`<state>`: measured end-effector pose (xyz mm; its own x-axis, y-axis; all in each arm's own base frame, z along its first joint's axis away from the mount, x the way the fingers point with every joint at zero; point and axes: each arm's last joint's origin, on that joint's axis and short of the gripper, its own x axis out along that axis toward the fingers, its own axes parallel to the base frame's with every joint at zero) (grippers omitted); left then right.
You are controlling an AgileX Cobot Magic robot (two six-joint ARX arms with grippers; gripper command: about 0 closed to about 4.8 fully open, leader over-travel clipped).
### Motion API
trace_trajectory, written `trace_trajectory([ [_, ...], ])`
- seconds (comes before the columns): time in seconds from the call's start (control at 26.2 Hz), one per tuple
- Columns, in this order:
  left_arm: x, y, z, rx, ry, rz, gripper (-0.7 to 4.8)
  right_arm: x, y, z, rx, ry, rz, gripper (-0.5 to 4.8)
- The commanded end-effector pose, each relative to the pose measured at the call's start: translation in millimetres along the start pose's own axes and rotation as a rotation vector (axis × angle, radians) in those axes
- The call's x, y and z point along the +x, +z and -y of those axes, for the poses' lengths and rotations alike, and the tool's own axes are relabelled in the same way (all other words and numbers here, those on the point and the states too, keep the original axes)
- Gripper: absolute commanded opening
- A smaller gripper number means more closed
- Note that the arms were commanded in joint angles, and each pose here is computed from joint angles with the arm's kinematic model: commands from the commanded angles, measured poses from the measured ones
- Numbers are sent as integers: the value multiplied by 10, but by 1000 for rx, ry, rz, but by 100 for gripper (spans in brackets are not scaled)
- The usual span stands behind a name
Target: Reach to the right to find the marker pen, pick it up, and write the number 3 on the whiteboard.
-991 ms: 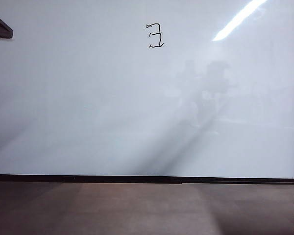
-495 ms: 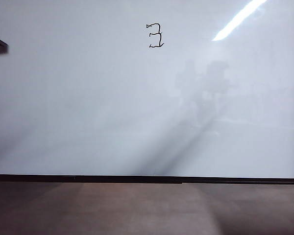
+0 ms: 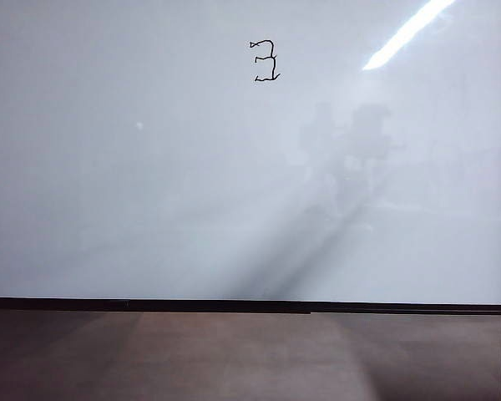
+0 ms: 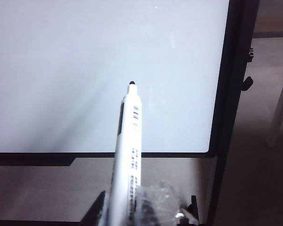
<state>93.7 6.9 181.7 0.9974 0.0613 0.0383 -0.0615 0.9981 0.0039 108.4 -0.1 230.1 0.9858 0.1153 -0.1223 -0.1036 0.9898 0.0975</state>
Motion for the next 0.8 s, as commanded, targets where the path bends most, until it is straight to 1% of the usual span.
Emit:
trace_trajectory([
  [0.04,18,-84,3,8,15,-13,-5,-6,26,-5,0,3,19,1],
  [0.19,28,-164,42,7,-26,-41,-5,-6,26,-4,0,3,19,1],
  [0.3,28,-124,73,16,-56,1,-5,-6,25,-5,0,4,18,1],
  [0.42,26,-109,85,40,-38,17,-5,-6,26,-4,0,3,19,1],
  [0.72,26,-101,91,39,-44,24,-1,-6,26,-4,0,3,19,1],
  [0.8,26,-97,86,40,-28,28,-1,-6,26,-4,0,3,19,1],
])
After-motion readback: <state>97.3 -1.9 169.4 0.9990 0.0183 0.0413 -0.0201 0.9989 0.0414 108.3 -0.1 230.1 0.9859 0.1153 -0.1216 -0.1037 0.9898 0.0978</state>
